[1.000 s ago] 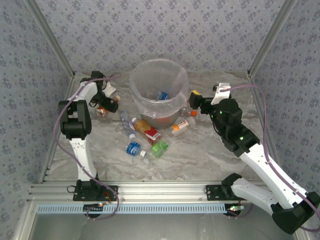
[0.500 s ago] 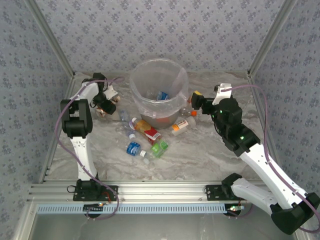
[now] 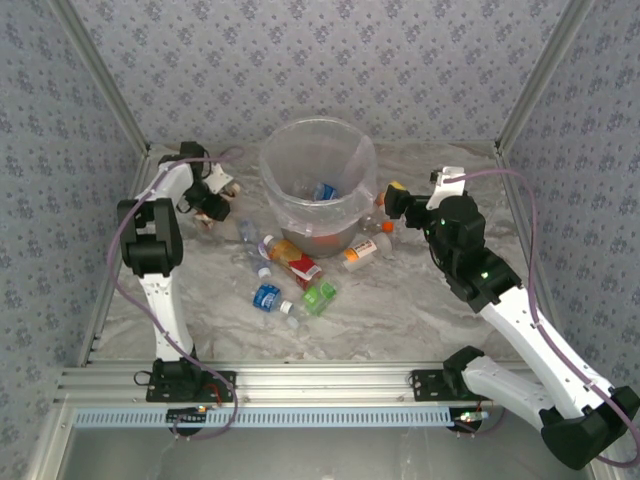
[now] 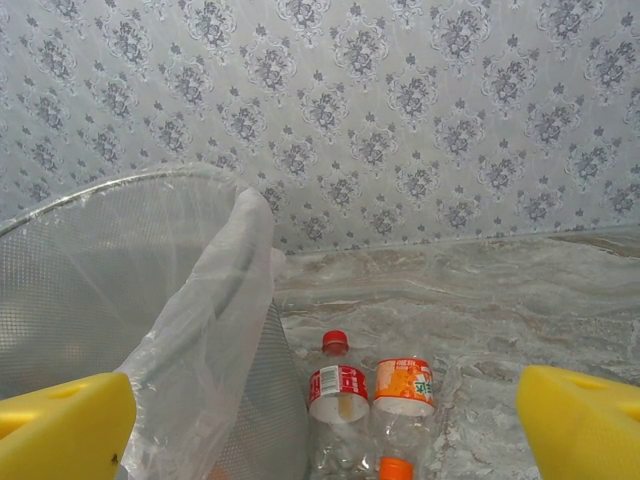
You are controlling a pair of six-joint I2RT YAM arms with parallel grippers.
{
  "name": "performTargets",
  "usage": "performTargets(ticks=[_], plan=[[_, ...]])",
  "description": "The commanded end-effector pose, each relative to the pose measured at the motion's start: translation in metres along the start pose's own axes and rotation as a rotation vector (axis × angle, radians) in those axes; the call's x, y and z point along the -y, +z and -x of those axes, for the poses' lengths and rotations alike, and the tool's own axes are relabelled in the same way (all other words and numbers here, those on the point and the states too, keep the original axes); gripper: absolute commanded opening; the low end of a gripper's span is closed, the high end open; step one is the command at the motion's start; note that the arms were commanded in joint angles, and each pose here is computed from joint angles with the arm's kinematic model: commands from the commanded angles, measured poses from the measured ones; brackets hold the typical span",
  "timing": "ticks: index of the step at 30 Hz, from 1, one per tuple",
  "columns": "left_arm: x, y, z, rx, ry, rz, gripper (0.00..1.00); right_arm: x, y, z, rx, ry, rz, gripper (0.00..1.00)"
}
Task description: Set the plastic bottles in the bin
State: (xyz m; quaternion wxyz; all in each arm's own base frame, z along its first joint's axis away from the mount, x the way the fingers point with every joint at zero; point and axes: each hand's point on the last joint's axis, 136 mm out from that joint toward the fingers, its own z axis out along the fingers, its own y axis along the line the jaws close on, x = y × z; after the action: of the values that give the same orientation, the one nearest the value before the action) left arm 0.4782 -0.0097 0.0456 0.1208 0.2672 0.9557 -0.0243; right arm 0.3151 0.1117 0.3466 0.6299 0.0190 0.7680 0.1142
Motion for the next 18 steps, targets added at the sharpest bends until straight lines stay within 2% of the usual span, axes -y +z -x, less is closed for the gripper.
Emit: performTargets(ticks=[1,10,18], plan=[[-0.001,-0.055,0.028,0.187,-0.059,-0.026,0.46,0.007,-0.002,-0.004,-0.011,0.015,-0.023,1.00],[-0.008,-0.128,0.061,0.433,-0.173,-0.009,0.45,0.005,0.002,-0.008,-0.015,0.022,-0.009,1.00],[0.012,-0.195,0.082,0.669,-0.299,-0.100,0.46,0.002,0.006,-0.013,-0.031,0.042,0.007,1.00]])
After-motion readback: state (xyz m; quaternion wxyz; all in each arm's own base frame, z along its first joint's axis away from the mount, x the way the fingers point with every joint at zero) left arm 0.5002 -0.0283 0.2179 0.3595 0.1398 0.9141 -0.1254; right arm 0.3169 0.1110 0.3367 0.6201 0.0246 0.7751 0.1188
